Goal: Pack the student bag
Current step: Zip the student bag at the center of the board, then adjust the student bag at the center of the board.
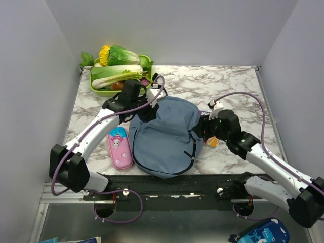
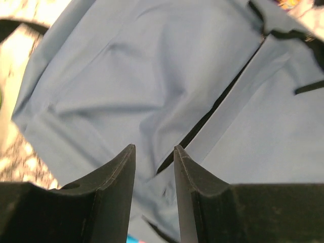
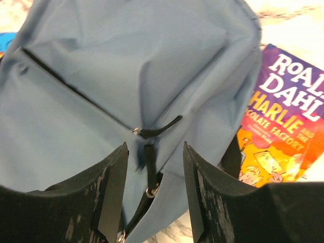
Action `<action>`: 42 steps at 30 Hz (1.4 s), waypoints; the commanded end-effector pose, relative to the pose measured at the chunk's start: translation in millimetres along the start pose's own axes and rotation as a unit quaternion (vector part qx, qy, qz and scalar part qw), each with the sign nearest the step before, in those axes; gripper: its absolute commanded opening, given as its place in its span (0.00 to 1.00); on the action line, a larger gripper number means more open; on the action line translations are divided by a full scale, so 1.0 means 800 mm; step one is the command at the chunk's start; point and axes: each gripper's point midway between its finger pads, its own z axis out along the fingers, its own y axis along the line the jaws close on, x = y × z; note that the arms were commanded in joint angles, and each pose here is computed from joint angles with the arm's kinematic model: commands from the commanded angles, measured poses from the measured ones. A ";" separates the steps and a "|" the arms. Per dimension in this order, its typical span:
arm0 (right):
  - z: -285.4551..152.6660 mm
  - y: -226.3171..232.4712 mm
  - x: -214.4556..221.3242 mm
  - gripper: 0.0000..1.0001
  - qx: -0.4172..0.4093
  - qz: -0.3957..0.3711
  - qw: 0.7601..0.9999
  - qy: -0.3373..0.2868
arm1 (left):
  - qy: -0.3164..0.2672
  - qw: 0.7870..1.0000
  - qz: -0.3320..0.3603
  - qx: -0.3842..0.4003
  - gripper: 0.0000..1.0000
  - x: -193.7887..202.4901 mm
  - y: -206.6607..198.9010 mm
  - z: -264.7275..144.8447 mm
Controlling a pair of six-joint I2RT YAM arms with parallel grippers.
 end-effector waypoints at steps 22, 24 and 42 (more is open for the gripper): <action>-0.014 0.104 0.159 0.52 -0.132 -0.039 0.967 0.216 | 0.129 0.970 0.093 0.185 0.42 0.029 -0.088 0.102; -0.010 0.095 0.164 0.52 -0.106 -0.041 0.968 0.224 | 0.126 0.971 0.097 0.180 0.41 0.026 -0.087 0.101; -0.004 0.057 0.147 0.52 0.012 -0.072 0.979 0.191 | 0.116 0.976 0.090 0.159 0.40 0.029 -0.085 0.093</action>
